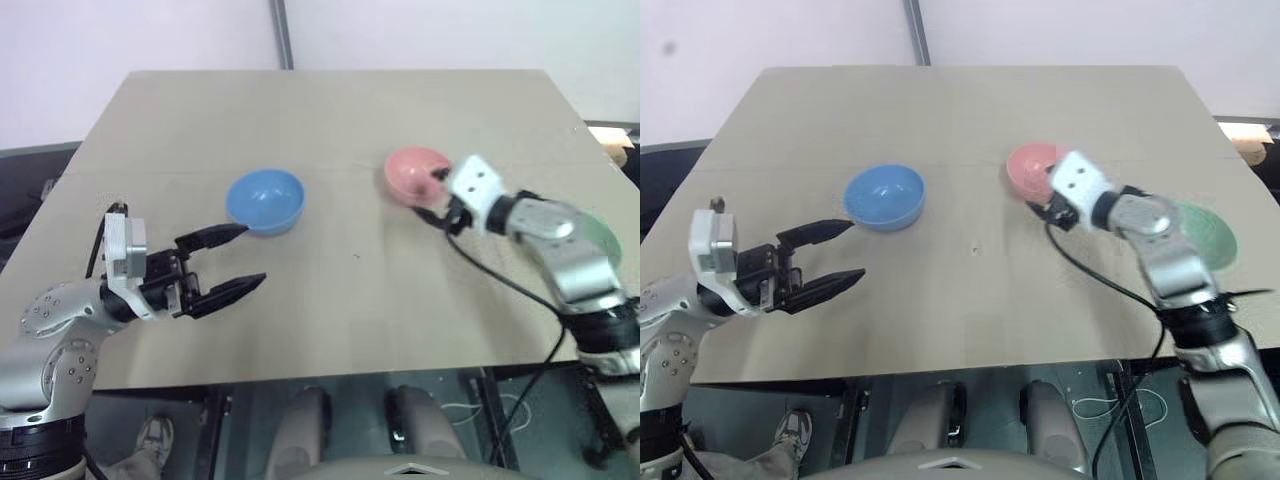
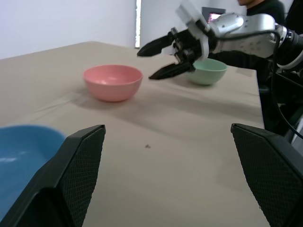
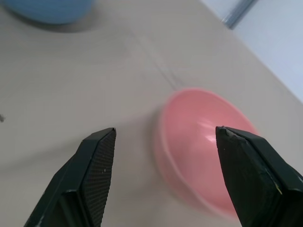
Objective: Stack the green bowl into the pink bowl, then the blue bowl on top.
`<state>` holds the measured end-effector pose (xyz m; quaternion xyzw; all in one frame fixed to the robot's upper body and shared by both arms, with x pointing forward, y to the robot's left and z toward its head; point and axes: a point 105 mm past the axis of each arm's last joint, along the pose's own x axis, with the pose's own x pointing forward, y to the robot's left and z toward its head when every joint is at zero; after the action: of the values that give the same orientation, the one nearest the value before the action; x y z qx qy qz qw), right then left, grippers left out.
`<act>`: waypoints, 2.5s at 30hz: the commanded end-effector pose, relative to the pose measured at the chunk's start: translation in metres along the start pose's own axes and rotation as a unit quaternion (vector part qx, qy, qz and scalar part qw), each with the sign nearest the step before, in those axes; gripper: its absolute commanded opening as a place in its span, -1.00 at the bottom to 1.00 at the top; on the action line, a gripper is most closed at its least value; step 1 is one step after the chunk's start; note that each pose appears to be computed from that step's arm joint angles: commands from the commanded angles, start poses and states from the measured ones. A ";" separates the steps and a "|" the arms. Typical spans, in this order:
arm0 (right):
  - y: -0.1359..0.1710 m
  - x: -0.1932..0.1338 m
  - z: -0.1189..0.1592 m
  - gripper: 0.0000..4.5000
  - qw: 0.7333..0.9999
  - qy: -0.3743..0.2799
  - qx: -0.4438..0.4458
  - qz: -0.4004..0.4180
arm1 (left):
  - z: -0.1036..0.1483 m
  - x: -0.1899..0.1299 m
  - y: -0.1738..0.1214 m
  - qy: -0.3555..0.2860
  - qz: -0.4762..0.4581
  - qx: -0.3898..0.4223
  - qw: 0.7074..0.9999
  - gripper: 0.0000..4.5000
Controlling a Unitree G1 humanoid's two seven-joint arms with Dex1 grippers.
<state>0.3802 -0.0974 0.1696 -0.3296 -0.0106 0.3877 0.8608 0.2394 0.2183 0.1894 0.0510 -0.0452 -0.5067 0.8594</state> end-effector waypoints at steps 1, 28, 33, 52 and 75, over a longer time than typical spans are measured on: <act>-0.011 0.017 -0.003 0.66 0.999 0.011 -0.049 0.000 | 0.012 -0.006 -0.001 -0.005 0.007 0.033 0.999 1.00; 0.117 -0.015 0.068 -0.98 0.966 -0.061 0.034 0.249 | 0.003 -0.045 0.027 0.000 0.033 -0.011 0.999 1.00; 0.130 0.020 0.039 -0.44 0.975 -0.013 0.055 0.215 | 0.001 -0.032 0.035 0.001 0.005 -0.007 1.000 1.00; 0.021 -0.141 0.000 0.66 0.983 0.098 0.150 -0.040 | 0.001 -0.003 0.031 -0.033 -0.034 -0.009 0.999 1.00; -0.018 -0.147 -0.069 -0.97 0.956 0.177 0.163 -0.166 | -0.003 0.004 0.025 -0.042 -0.039 -0.012 0.998 1.00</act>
<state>0.3051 -0.2658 0.1307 -0.2166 0.2169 0.1339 0.9424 0.2675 0.2288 0.1779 0.0040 -0.0494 -0.5409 0.8397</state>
